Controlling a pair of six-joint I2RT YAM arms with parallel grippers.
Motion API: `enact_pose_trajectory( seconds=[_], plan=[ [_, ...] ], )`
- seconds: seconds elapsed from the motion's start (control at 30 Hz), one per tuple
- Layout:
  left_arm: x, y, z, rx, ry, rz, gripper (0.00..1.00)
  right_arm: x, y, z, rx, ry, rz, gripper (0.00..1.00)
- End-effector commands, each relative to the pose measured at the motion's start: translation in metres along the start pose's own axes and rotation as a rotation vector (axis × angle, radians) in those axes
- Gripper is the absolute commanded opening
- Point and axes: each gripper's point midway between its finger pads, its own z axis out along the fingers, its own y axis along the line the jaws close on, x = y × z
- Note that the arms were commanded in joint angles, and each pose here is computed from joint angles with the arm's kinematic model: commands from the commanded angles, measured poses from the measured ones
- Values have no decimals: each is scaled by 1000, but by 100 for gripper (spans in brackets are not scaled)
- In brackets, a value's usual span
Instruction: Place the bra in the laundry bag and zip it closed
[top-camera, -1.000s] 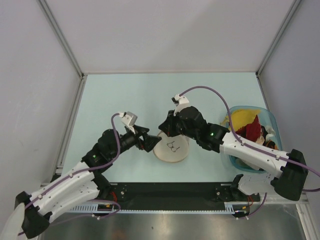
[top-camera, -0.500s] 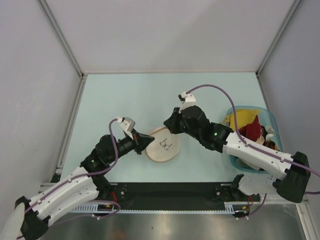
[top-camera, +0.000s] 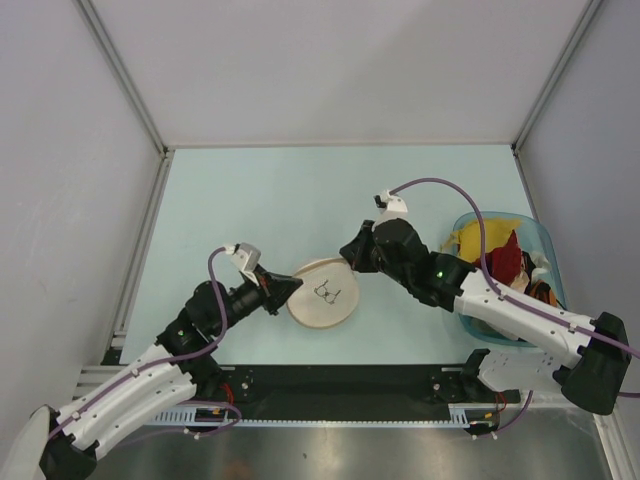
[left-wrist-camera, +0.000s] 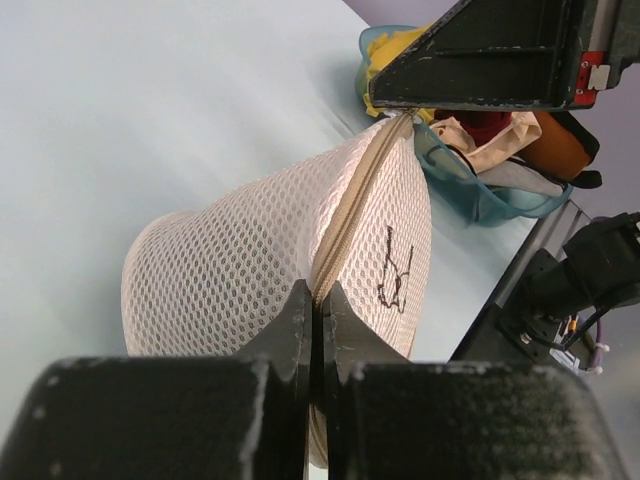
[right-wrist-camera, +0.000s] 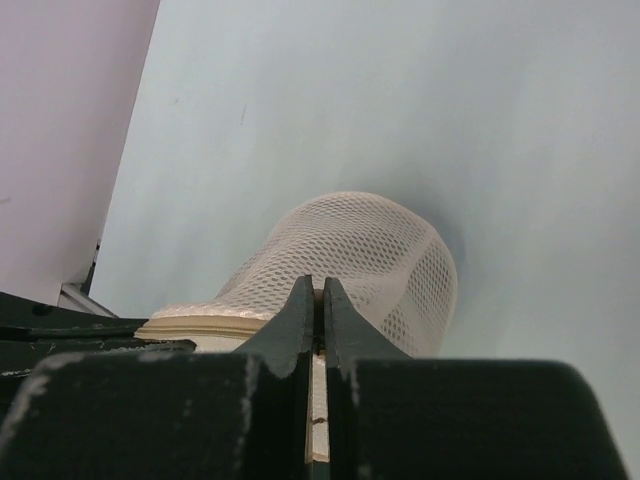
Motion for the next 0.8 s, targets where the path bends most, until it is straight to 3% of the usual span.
enact_pose_trajectory(
  seconds=[0.0, 0.07, 0.1, 0.13, 0.17, 0.2, 0.23, 0.27, 0.33, 0.37, 0.4, 0.53, 0.77],
  plan=[
    [0, 13, 1, -71, -5, -13, 0, -31, -21, 0, 103, -111, 21, 0],
    [-3, 14, 3, -81, -9, -16, 4, -29, -19, 2, 86, -101, 4, 3],
    [-4, 19, 5, -109, -8, -18, 9, -27, -18, 2, 77, -88, -5, 10],
    [-8, 18, 6, -113, -7, -18, 23, -26, -18, 3, 75, -79, -15, 20],
    [-9, 19, 7, -120, 1, -16, 29, -25, -19, 3, 80, -70, -33, 39],
    [-10, 27, 9, -165, 5, -15, 38, -25, -21, 4, 75, -57, -37, 46],
    [-20, 28, 9, -187, -6, -12, 56, -24, -23, 4, 77, -48, -41, 52],
    [-23, 30, 10, -203, -5, -7, 64, -23, -27, 2, 85, -38, -54, 68],
    [-34, 29, 8, -226, -8, -2, 78, -25, -33, -2, 102, -45, -65, 82],
    [-38, 27, 8, -220, -11, 9, 85, -24, -37, -7, 112, -42, -73, 95],
    [-43, 23, 7, -208, -14, 10, 86, -25, -40, -11, 124, -52, -80, 100],
    [-57, -9, 2, -81, -11, -41, 100, -6, -43, -22, 54, -24, -83, 100],
    [-39, -65, -17, 247, 4, -199, 100, 44, -50, -36, -62, -45, 13, 100]
  ],
)
